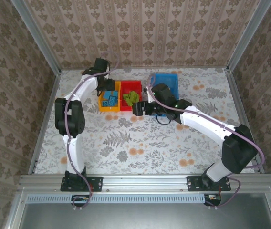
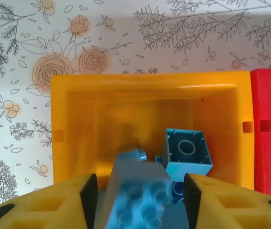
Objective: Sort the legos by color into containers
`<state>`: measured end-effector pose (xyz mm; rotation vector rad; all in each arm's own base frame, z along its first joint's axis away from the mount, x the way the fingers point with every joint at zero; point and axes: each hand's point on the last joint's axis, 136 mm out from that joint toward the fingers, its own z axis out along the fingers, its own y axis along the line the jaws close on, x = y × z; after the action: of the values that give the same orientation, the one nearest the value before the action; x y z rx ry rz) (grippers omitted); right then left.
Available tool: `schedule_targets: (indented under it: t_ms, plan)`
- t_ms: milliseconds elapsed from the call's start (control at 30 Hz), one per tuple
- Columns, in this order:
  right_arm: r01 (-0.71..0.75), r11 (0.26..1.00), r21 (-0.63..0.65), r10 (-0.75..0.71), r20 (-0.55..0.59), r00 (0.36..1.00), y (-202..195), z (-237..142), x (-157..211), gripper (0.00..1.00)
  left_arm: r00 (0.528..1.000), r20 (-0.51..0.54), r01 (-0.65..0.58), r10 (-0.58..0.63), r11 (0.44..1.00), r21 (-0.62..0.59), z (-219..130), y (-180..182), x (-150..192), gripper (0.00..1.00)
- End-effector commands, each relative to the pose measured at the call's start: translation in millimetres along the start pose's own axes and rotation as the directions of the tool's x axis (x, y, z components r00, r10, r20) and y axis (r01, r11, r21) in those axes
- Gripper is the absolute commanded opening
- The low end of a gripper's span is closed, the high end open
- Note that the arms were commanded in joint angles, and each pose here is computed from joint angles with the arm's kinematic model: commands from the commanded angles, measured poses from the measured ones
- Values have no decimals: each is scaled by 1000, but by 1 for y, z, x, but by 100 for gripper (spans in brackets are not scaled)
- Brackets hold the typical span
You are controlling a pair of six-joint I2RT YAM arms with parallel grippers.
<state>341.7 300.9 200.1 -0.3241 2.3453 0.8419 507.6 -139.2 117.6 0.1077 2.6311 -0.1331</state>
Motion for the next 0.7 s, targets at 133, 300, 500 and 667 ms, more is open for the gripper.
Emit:
schedule_targets:
  t_ms: [133, 300, 500, 667]
  plan:
    - [-26, 999, 45, 25, 19, 1000, -17, -24, -17, 99, 994, 105, 37, -40, 999, 28, -67, -9, -19, 71]
    - [-151, 930, 336, 118, 115, 986, -87, -82, -28, 100, 955, 226, 159, -193, 975, 158, -131, -11, -1, 100]
    - [-230, 662, 713, -91, 381, 920, -160, -192, -18, 100, 892, 357, 273, -278, 960, 65, -186, 39, 74, 100]
    - [-213, 507, 835, -198, 353, 914, -218, -212, 27, 100, 894, 411, 362, -179, 829, -427, -212, 135, 165, 100]
